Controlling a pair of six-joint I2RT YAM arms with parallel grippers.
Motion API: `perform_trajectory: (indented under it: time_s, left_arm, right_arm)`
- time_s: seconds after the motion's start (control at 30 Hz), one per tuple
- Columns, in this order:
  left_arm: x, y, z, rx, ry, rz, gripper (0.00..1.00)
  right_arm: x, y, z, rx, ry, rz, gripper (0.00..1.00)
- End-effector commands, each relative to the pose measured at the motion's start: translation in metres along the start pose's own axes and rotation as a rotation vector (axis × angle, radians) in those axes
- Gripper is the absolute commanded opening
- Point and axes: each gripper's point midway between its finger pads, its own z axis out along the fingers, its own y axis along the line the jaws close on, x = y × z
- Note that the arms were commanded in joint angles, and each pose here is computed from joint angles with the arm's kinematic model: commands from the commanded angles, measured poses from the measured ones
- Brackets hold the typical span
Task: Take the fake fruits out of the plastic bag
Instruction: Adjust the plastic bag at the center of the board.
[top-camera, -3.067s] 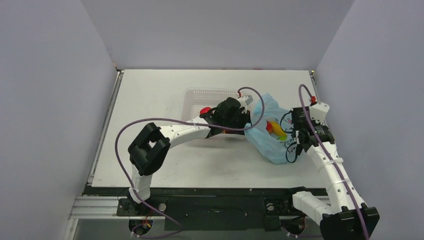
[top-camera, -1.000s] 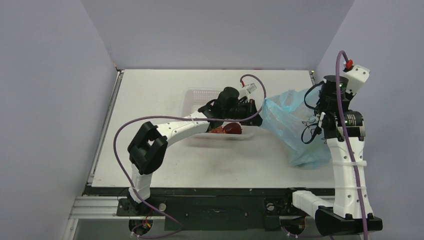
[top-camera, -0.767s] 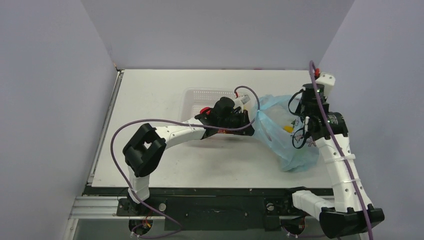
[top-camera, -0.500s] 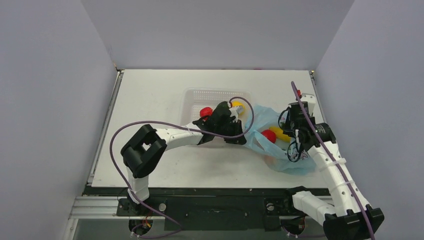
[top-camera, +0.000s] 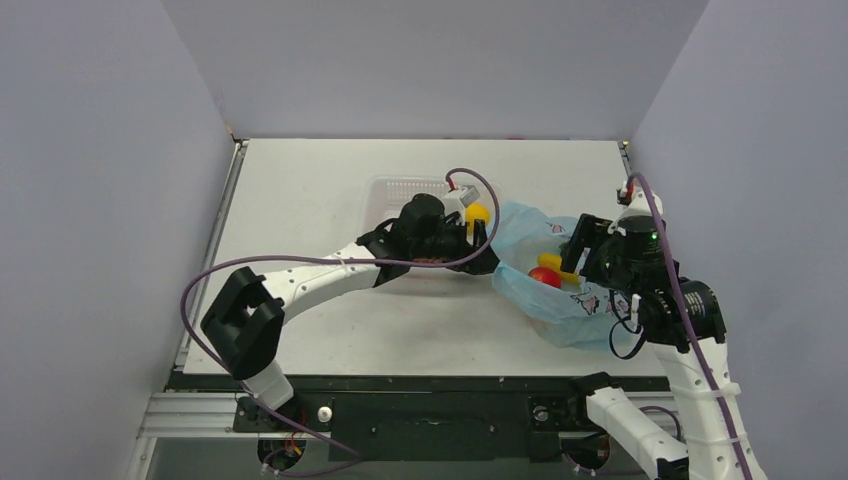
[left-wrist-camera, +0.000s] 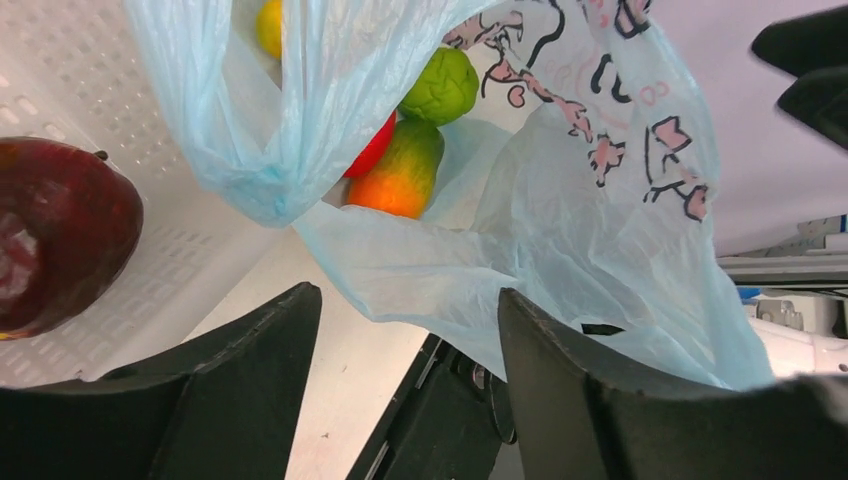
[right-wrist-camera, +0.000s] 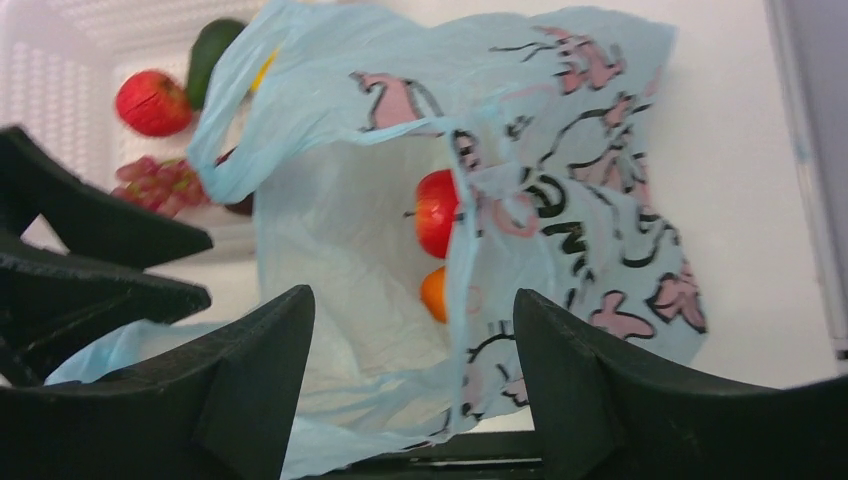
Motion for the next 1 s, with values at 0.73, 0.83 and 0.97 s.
perform_trajectory:
  time_s: [0.73, 0.83, 0.97]
  left_arm:
    - [-0.028, -0.085, -0.012, 0.256, -0.113, 0.058, 0.58]
    - [-0.008, -0.105, 0.005, 0.314, -0.080, 0.056, 0.54]
    - [0.013, -0.115, 0.022, 0.343, -0.048, 0.076, 0.52]
  right_arm:
    - [0.189, 0.058, -0.001, -0.311, 0.380, 0.169, 0.24]
    - [0.191, 0.053, -0.001, -0.304, 0.363, 0.220, 0.25]
    - [0.179, 0.036, -0.006, -0.238, 0.323, 0.169, 0.31]
